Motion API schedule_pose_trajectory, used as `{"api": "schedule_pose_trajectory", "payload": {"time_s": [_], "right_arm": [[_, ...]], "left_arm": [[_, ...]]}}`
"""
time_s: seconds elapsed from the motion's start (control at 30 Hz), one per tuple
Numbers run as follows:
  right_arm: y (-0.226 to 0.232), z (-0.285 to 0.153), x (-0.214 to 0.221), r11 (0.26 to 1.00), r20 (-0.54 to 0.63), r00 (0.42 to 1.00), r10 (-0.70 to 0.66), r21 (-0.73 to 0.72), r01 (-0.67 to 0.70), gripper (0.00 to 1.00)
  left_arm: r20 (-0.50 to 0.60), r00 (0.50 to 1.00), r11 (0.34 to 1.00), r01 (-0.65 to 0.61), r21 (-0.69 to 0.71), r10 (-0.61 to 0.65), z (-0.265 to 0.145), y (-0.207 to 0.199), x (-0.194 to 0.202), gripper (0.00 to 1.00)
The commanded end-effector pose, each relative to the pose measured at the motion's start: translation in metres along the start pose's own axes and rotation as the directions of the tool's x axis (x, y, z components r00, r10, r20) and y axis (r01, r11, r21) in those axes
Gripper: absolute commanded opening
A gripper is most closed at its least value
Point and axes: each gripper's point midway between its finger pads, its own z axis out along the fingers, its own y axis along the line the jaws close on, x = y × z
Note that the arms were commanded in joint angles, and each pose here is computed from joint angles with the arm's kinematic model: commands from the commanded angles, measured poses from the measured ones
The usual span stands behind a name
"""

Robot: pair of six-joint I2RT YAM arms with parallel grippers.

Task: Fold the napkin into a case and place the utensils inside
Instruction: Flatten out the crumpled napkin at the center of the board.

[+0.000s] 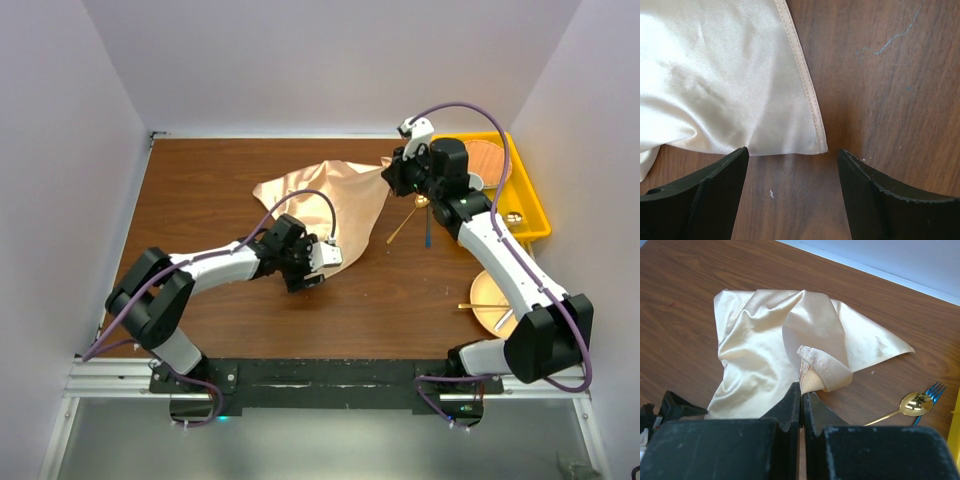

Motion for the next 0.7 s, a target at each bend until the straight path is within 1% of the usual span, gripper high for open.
{"api": "schedule_pose_trajectory", "payload": {"time_s": [0.0,0.03,0.13,0.17,0.23,0.27,0.3,0.37,0.4,0.43,0.47,0.5,0.53,0.57,0.6,0.67], "right_arm": [[-0.002,-0.007,-0.029,1.0,0.067,0.998,-0.009,0.021,0.007,0.0],[-0.001,-0.007,-0.028,1.0,0.064,0.998,-0.008,0.021,0.007,0.0],[-0.002,-0.01,-0.032,1.0,0.07,0.998,-0.01,0.027,0.008,0.0],[-0.002,-0.012,-0.033,1.0,0.074,0.997,-0.011,0.027,0.009,0.0],[-0.002,-0.012,-0.036,1.0,0.079,0.997,-0.015,0.029,0.013,0.0],[-0.002,-0.013,-0.039,0.999,0.085,0.996,-0.016,0.029,0.014,0.0],[-0.002,-0.013,-0.041,0.999,0.089,0.996,-0.02,0.027,0.018,0.0],[-0.002,-0.014,-0.048,0.999,0.098,0.995,-0.025,0.028,0.022,0.0],[-0.003,-0.015,-0.053,0.999,0.109,0.994,-0.028,0.035,0.025,0.0],[-0.003,-0.016,-0.057,0.999,0.117,0.993,-0.023,0.042,0.018,0.0],[-0.003,-0.019,-0.068,0.999,0.14,0.99,-0.026,0.043,0.02,0.0],[-0.001,-0.02,-0.073,0.999,0.149,0.988,-0.027,0.036,0.022,0.0],[0.002,-0.022,-0.077,0.999,0.153,0.988,-0.028,0.024,0.025,0.0],[0.008,-0.027,-0.087,0.999,0.176,0.984,-0.034,-0.006,0.036,0.0],[0.012,-0.029,-0.091,0.999,0.183,0.982,-0.036,-0.022,0.041,0.0],[0.021,-0.043,-0.103,0.997,0.22,0.975,-0.034,-0.055,0.048,0.0]], "left_arm": [[0.053,0.997,0.998,-0.063,-0.022,0.064,0.009,0.016,-0.024,0.75],[0.028,0.998,0.998,-0.06,0.0,0.059,0.015,0.012,-0.016,0.74],[0.016,0.998,0.998,-0.059,0.021,0.059,0.021,0.009,-0.011,0.63],[0.013,0.998,0.998,-0.06,0.019,0.06,0.021,0.01,-0.01,0.49],[0.005,0.998,0.998,-0.059,0.016,0.059,0.019,0.011,-0.01,0.34],[-0.006,0.999,0.999,-0.054,0.003,0.054,0.016,0.013,-0.01,0.08],[-0.015,0.999,0.999,-0.039,-0.025,0.039,0.012,0.021,-0.01,0.0],[0.031,0.999,0.997,0.035,-0.074,-0.033,-0.012,0.036,-0.021,0.0],[0.103,0.988,0.98,0.133,-0.148,-0.118,-0.042,0.065,-0.031,0.0],[0.131,0.976,0.968,0.192,-0.162,-0.172,-0.06,0.076,-0.033,0.0],[0.204,0.96,0.956,0.229,-0.18,-0.192,-0.085,0.094,-0.053,0.0],[0.255,0.938,0.927,0.295,-0.231,-0.235,-0.118,0.114,-0.055,0.0],[0.25,0.933,0.921,0.315,-0.228,-0.257,-0.135,0.113,-0.054,0.0],[0.27,0.93,0.917,0.317,-0.242,-0.25,-0.152,0.115,-0.059,0.0],[0.311,0.927,0.908,0.301,-0.291,-0.208,-0.183,0.12,-0.071,0.0],[0.326,0.928,0.91,0.283,-0.303,-0.18,-0.208,0.109,-0.075,0.0]]}}
